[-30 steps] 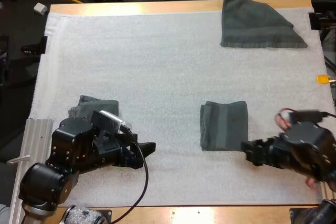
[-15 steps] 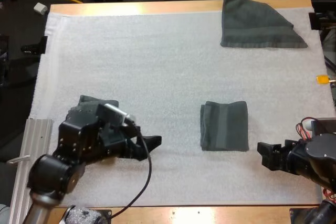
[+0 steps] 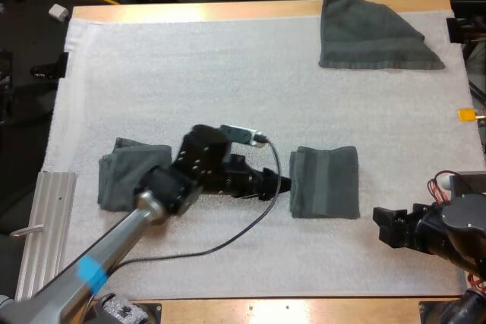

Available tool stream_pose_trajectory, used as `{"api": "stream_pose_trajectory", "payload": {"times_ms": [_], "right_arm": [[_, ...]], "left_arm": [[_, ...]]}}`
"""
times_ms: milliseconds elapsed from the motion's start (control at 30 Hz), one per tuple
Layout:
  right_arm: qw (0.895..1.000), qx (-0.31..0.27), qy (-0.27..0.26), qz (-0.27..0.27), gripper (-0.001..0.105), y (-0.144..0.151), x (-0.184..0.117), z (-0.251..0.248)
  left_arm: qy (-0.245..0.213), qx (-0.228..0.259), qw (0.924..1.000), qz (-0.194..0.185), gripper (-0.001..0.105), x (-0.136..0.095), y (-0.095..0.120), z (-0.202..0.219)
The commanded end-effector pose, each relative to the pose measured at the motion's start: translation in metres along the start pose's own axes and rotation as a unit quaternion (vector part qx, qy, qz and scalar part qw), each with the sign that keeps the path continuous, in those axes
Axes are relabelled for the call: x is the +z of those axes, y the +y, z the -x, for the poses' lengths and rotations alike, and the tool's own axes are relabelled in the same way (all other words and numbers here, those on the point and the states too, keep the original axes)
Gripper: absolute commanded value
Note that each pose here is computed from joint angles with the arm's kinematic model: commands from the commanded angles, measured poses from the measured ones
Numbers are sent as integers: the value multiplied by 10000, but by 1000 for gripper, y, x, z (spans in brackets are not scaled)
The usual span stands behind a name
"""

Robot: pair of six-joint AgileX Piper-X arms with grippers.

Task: Pick towel from pile, fold and stack

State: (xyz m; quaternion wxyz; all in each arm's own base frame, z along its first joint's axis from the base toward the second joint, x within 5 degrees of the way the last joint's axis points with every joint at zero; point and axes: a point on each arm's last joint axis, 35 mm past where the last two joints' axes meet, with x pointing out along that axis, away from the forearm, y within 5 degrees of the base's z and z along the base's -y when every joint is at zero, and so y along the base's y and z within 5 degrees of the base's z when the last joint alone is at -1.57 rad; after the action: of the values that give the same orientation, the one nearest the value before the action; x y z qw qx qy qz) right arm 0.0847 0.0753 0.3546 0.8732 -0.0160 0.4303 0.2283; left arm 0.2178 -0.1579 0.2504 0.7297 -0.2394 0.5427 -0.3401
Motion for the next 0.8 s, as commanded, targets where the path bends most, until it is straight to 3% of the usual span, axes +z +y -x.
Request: {"api": "stream_pose_trajectory", "payload": {"times_ms": [0,400,767], "right_arm": [[10000,-71,4,4,68,-1,-1,2],[9999,-106,104,58,68,-2,-3,2],[9998,-113,151,75,68,-2,-4,3]], "left_arm": [[123,-42,9994,325,71,9,10,-34],[594,164,9944,860,71,15,49,-93],[1053,177,9844,1395,71,25,65,-127]]}}
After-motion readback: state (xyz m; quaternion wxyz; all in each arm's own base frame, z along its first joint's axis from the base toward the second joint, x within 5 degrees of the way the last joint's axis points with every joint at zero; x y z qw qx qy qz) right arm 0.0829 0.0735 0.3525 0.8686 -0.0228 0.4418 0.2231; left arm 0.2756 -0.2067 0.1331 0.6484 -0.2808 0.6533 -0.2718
